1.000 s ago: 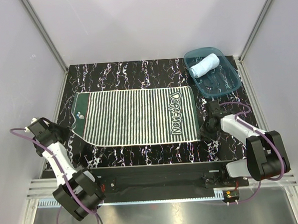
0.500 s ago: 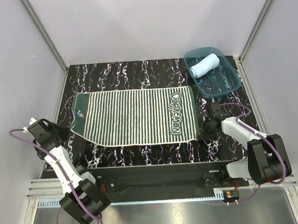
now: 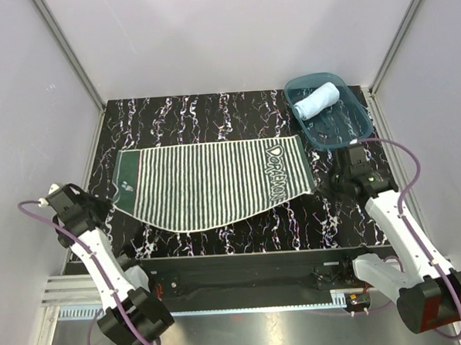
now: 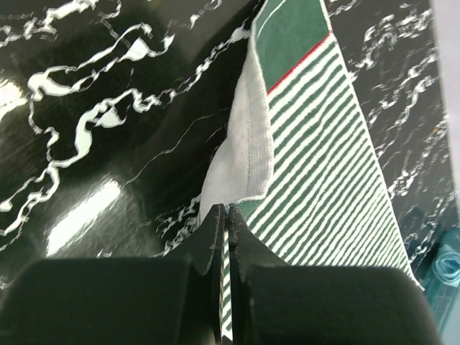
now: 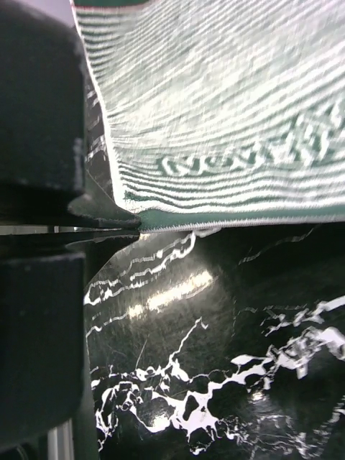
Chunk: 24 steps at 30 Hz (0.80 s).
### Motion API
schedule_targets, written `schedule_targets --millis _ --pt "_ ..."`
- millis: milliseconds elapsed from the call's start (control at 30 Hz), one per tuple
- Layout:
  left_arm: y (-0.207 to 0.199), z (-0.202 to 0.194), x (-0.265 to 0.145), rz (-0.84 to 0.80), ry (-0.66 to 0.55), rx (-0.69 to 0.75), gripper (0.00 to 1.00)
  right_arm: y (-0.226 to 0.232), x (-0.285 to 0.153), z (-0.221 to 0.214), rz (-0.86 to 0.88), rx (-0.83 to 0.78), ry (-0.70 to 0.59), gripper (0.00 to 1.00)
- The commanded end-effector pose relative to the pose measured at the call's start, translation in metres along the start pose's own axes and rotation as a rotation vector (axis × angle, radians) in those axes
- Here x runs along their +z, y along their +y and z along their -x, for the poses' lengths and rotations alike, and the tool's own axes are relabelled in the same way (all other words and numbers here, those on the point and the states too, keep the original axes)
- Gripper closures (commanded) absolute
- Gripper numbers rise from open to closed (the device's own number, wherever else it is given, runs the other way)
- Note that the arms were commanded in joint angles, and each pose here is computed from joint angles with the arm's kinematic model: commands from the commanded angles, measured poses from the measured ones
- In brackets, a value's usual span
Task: Roll the towels
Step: Fold the towel
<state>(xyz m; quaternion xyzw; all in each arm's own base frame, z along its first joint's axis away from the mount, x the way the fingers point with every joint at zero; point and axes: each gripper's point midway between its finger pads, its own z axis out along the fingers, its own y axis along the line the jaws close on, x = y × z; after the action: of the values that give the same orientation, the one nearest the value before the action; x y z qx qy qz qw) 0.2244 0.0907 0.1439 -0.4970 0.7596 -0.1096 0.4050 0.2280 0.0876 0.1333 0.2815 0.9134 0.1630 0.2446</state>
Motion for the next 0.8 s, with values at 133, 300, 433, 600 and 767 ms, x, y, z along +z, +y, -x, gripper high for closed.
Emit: schedule_targets --millis 133,300,433,600,767 --pt "-0.024 0.043 -0.015 0.054 -0.064 0.069 1.0 0.007 -0.027 0.031 -0.034 0.026 -0.087 1.0" --pt "-0.041 0.061 0.002 0.032 -0.023 0.07 1.0 0.024 0.001 0.052 -0.041 0.019 -0.062 1.0" --pt "-0.052 0.064 0.027 -0.018 0.033 0.065 1.0 0.04 0.021 0.08 -0.045 0.012 -0.074 1.0" --pt "-0.071 0.068 0.06 -0.027 0.04 0.063 1.0 0.061 0.052 0.11 -0.037 0.016 -0.065 1.0" --pt "-0.104 0.073 0.098 -0.043 0.119 0.127 1.0 0.075 0.075 0.138 -0.056 0.001 -0.065 1.0"
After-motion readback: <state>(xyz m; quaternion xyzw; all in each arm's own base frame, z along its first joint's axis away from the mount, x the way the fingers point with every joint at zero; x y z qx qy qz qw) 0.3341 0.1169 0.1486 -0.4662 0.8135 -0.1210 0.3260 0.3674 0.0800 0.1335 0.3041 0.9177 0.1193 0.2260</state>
